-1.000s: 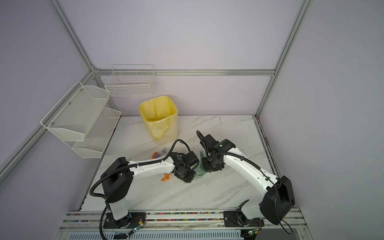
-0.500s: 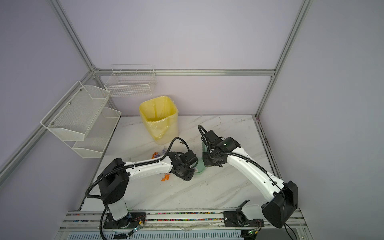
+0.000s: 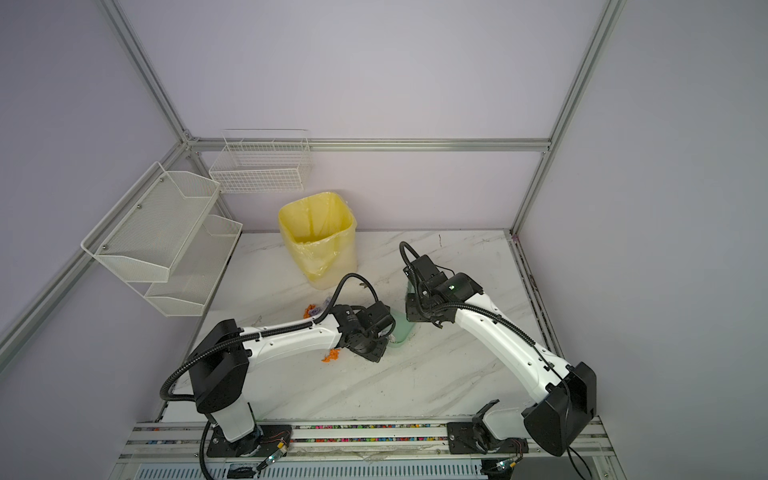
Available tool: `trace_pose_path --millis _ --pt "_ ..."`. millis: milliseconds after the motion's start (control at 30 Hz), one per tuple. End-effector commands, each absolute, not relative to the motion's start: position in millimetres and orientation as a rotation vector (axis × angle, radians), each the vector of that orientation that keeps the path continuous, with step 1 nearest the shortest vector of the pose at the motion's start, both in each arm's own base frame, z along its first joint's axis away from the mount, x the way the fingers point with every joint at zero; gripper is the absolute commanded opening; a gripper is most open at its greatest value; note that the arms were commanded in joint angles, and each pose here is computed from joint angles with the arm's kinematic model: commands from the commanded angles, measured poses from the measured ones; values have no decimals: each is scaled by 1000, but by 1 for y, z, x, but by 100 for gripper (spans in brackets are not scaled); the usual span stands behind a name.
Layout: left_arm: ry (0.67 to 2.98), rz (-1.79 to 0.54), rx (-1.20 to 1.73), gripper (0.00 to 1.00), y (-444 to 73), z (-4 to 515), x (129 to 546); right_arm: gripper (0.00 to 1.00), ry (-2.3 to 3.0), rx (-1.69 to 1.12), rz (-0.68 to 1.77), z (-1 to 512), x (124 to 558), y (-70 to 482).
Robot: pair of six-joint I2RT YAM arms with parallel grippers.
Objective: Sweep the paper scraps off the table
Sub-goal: 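Draw the brush back with the right gripper away from the dustpan, then lift the loaded dustpan with the left gripper toward the yellow bin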
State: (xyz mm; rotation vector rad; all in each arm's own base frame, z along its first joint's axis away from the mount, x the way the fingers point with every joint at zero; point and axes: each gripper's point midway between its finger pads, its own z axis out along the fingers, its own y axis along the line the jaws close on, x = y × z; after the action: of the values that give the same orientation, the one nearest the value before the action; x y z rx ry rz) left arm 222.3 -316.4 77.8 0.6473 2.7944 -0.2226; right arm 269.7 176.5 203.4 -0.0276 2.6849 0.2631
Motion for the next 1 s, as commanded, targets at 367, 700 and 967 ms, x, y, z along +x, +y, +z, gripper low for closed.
trace_pose_path --millis 367,700,967 --pt "2720 -292 604 8 -310 121 218 0 2513 101 283 233 311 152" --pt "2689 -374 619 8 -313 146 214 0 2577 147 277 207 311 140" --pt "2637 -397 611 9 -308 175 214 0 2571 172 276 202 315 134"
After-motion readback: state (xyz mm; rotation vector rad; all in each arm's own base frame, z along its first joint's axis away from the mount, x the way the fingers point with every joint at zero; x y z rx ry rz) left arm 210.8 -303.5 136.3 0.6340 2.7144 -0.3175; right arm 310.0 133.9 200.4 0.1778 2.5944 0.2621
